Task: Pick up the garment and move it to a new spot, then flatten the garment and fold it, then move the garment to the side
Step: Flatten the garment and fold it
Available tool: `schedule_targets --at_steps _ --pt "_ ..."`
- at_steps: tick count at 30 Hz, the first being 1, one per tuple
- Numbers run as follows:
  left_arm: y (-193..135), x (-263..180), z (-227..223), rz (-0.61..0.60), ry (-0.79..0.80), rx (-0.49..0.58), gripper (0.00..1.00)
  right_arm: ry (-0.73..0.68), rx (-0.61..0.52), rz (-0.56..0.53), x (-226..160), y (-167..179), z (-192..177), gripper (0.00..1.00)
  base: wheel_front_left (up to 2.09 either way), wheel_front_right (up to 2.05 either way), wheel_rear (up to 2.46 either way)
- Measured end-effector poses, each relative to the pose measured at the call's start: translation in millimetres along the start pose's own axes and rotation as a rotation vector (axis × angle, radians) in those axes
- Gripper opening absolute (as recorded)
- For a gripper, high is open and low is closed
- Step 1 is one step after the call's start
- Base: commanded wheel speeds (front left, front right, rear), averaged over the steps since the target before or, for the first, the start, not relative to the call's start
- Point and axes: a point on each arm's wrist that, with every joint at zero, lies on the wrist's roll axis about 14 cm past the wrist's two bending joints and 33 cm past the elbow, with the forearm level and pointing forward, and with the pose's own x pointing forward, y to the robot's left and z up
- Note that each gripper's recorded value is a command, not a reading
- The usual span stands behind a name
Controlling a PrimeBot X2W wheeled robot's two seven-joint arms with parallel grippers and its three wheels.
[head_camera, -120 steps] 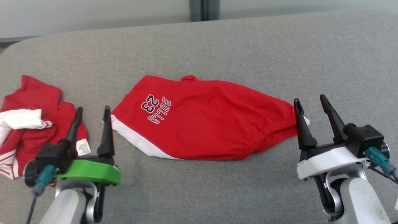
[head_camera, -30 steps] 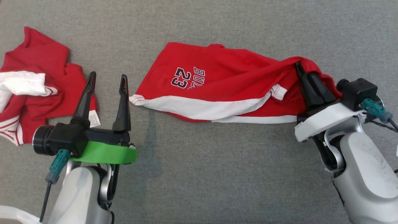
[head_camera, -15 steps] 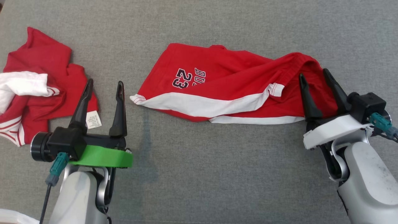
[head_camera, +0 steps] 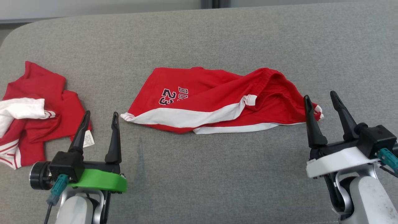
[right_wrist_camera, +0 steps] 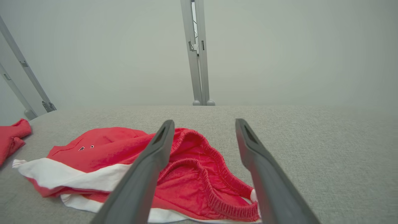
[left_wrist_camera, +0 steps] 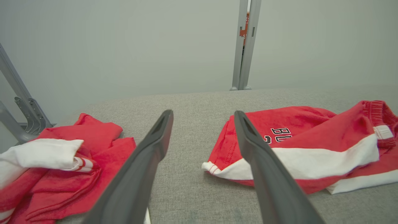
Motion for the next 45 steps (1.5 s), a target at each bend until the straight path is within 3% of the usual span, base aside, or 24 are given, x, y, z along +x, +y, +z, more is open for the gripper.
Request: schedule_targets --at_steps 18,31,32,33,34,35,36,40,45 --pt "-6.6 0.3 -6.5 -0.018 0.057 0.0 1.0 -0.02 0.003 -0.041 -22.3 -0.5 19.2 1.0 0.0 0.0 0.0" --pt "-2.4 27.9 -99.1 -0.049 0.478 -0.108 1.0 0.052 0.035 -0.06 -11.8 -7.5 -14.0 1.0 0.0 0.0 0.0" --pt "-3.9 27.5 -105.0 -0.054 0.501 -0.114 0.97 0.061 0.036 -0.065 -12.4 -8.9 -17.2 1.0 0.0 0.0 0.0" --pt "-6.2 27.4 -110.5 -0.062 0.523 -0.122 0.87 0.071 0.038 -0.071 -13.3 -10.7 -20.9 1.0 0.0 0.0 0.0" --pt "-8.9 27.1 -115.5 -0.071 0.543 -0.13 0.56 0.077 0.038 -0.076 -14.0 -12.4 -23.6 1.0 0.0 0.0 0.0" --pt "-10.6 28.1 -117.2 -0.076 0.546 -0.136 0.45 0.08 0.038 -0.08 -14.2 -13.8 -25.0 1.0 0.0 0.0 0.0" --pt "-11.9 29.7 -118.6 -0.083 0.55 -0.138 0.0 0.085 0.039 -0.083 -14.0 -15.0 -27.2 1.0 0.0 0.0 0.0" --pt "-17.6 31.3 -122.6 -0.104 0.564 -0.151 0.0 0.103 0.037 -0.071 -9.2 -14.3 -34.2 1.0 0.0 0.0 0.0" --pt "-16.0 32.6 -118.4 -0.106 0.532 -0.146 0.0 0.136 0.032 0.027 7.9 8.2 -45.1 1.0 0.0 0.0 0.0"
